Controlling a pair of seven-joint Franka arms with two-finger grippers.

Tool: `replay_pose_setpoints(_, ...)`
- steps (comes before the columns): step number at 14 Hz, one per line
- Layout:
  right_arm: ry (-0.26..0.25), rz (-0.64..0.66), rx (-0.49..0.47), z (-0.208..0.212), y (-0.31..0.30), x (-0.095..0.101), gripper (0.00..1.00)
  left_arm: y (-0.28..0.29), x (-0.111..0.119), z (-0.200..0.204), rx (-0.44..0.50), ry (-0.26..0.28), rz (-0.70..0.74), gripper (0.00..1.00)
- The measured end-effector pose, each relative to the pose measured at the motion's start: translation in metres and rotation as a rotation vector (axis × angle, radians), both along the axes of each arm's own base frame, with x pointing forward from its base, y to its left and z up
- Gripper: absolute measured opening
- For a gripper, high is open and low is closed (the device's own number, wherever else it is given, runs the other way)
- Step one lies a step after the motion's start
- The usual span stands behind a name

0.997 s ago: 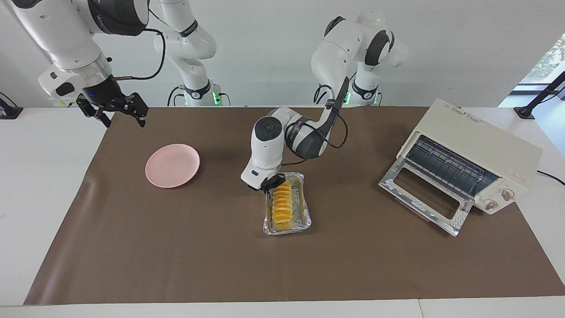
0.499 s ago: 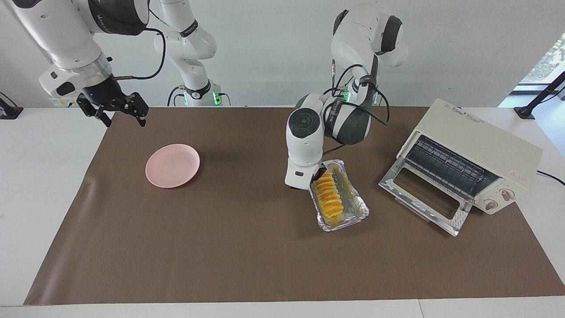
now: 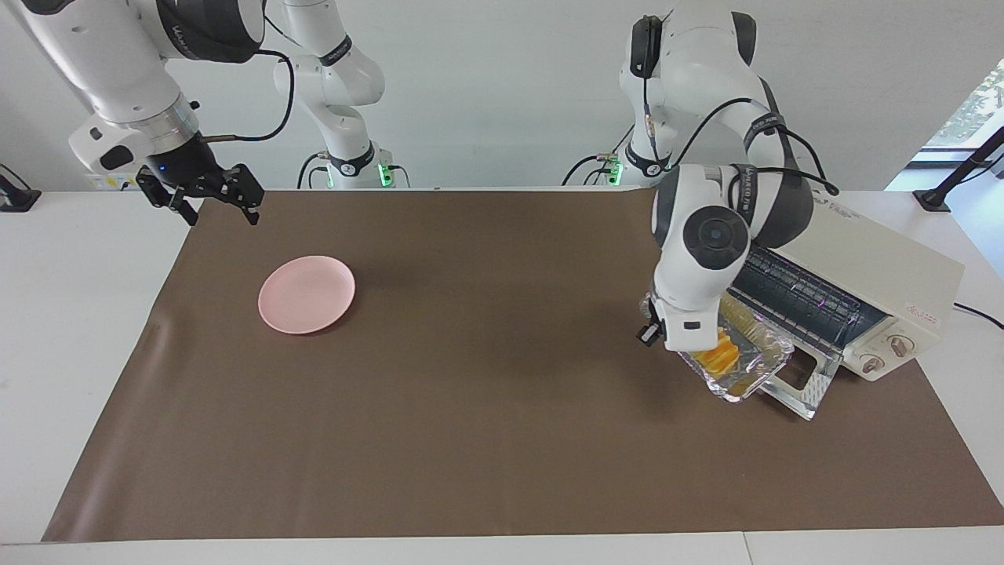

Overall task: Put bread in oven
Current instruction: 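Carry the foil tray with the left gripper to the toaster oven, then lower the foil tray into the toaster oven with the left gripper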

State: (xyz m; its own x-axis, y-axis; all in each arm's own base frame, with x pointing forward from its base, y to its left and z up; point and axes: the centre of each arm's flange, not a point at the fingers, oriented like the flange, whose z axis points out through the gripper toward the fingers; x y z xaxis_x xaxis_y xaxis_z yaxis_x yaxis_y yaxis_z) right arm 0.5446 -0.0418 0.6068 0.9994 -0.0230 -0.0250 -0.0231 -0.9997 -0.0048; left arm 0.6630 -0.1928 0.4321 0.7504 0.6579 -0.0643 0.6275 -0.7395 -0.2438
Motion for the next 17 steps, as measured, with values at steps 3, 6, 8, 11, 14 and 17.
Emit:
replay_pose_setpoints(3,0.0,0.0,0.0,0.0,0.0,0.0,1.0,0.039,0.009,-0.01,0.006,0.0,0.077,0.04)
replay_pose_setpoints(6,0.0,0.0,0.0,0.0,0.0,0.0,1.0,0.065,0.012,-0.029,0.014,-0.033,0.162,0.04)
replay_pose_setpoints(8,0.0,0.0,0.0,0.0,0.0,0.0,1.0,0.084,0.011,-0.036,0.029,-0.046,0.229,0.04)
replay_pose_setpoints(11,0.0,0.0,0.0,0.0,0.0,0.0,1.0,0.107,0.01,-0.034,0.035,-0.049,0.274,0.04)
replay_pose_setpoints(14,0.0,0.0,0.0,0.0,0.0,0.0,1.0,0.122,0.009,-0.035,0.037,-0.044,0.298,0.04)
replay_pose_setpoints(17,0.0,0.0,0.0,0.0,0.0,0.0,1.0,0.134,0.007,-0.04,0.04,-0.03,0.316,0.04)
